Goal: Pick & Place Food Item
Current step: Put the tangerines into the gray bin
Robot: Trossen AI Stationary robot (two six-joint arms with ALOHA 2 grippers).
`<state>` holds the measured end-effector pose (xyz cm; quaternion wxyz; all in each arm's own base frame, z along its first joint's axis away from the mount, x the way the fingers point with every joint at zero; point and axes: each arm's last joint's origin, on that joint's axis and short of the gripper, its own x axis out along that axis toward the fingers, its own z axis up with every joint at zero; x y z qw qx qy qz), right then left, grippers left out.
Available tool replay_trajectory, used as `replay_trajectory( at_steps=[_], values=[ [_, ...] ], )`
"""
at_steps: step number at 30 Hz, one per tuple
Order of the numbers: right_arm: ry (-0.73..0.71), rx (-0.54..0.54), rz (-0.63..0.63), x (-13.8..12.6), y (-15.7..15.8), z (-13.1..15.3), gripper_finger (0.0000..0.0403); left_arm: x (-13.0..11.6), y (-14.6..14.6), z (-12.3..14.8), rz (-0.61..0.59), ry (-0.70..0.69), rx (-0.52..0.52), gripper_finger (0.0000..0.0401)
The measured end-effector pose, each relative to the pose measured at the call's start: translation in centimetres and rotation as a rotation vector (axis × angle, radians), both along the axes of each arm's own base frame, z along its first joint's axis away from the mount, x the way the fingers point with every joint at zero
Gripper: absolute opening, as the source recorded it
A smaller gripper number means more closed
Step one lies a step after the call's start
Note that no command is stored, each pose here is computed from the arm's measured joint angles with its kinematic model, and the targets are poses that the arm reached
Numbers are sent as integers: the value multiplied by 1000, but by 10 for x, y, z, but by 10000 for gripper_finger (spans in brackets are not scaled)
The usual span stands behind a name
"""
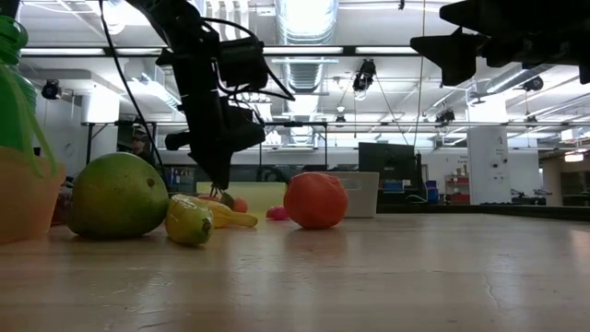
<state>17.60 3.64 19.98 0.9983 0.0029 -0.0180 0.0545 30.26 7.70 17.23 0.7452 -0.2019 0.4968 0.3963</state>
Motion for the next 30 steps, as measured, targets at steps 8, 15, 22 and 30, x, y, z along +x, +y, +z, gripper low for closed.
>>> replay_trajectory(
  at_steps=[8,15,22,30],
  values=[
    [0,0,-1,0,0,0,306,9,1,13,-6,-51,-4,2],
    [0,0,0,0,0,0,306,16,1,24,-20,-95,-19,2],
    [0,0,0,0,0,0,306,25,-1,37,-62,-137,-4,2],
    [0,0,0,0,0,0,306,40,3,50,-104,-274,66,2]
  ],
)
